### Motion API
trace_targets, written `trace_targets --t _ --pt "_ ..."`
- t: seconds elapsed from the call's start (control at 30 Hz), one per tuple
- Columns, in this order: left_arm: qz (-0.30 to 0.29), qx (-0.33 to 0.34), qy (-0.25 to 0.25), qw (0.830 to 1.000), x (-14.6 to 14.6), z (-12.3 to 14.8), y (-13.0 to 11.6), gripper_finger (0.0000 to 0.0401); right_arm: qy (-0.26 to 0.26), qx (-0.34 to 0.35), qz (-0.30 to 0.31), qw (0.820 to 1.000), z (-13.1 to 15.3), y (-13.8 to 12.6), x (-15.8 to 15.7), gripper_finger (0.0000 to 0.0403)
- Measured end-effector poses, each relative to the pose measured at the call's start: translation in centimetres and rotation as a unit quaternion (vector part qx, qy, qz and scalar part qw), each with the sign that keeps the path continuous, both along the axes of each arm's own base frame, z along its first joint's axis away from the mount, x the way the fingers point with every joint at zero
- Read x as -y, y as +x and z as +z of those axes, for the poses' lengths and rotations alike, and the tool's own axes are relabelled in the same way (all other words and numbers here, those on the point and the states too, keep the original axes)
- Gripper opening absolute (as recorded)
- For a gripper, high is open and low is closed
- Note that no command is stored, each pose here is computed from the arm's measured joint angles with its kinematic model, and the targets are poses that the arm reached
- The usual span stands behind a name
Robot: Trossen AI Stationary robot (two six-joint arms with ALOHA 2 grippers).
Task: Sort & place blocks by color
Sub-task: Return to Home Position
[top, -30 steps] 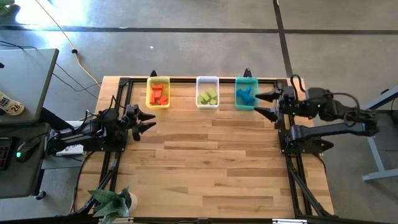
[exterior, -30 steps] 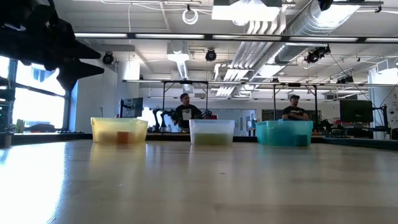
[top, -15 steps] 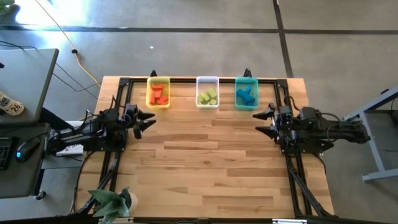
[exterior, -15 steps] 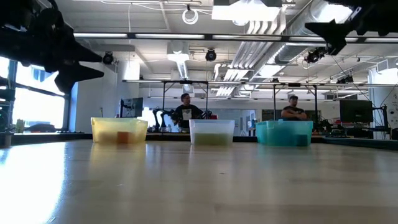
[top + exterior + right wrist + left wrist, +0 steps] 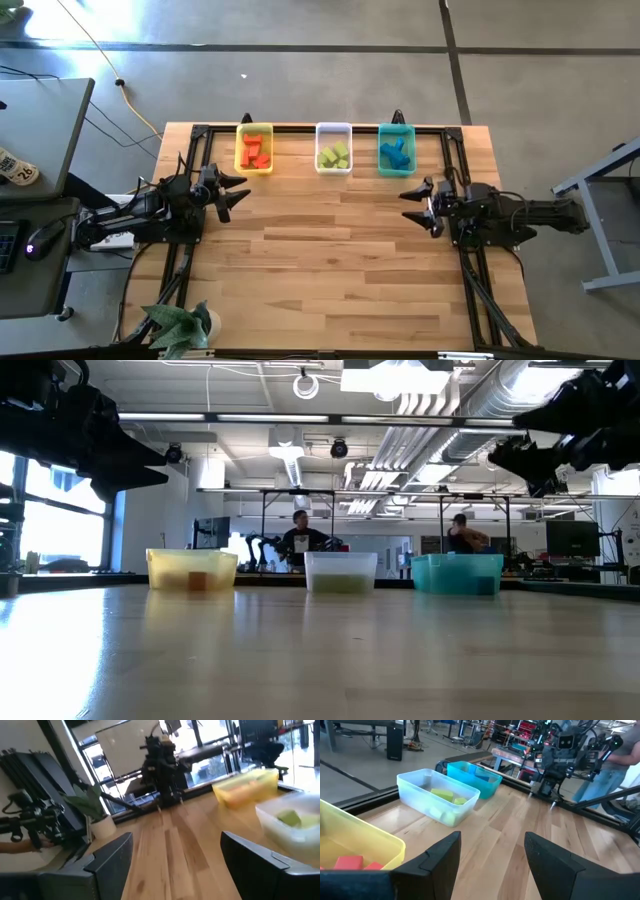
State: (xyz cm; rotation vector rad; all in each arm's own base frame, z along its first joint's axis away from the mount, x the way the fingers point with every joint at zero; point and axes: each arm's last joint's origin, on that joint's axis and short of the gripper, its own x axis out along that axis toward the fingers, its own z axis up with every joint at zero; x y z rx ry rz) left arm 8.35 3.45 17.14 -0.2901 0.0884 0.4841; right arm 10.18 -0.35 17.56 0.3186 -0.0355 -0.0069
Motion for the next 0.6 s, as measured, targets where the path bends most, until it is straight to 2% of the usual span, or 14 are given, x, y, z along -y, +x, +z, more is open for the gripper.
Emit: trace_targets --t 0.17,0.4,0.6 --pt "0.0 0.0 0.0 1.0 0.0 0.0 0.0 0.0209 0.022 -0.015 -0.031 0.999 -0.78 0.09 0.18 0.0287" --pt "0.0 0.0 0.0 1.0 0.0 0.0 0.0 0.0209 -0.028 -0.035 -0.063 0.997 -1.12 0.07 0.37 0.0287" --pt "0.0 0.0 0.0 1.0 0.0 0.0 0.0 0.0209 -0.032 -0.04 -0.063 0.997 -1.21 0.07 0.37 0.0287"
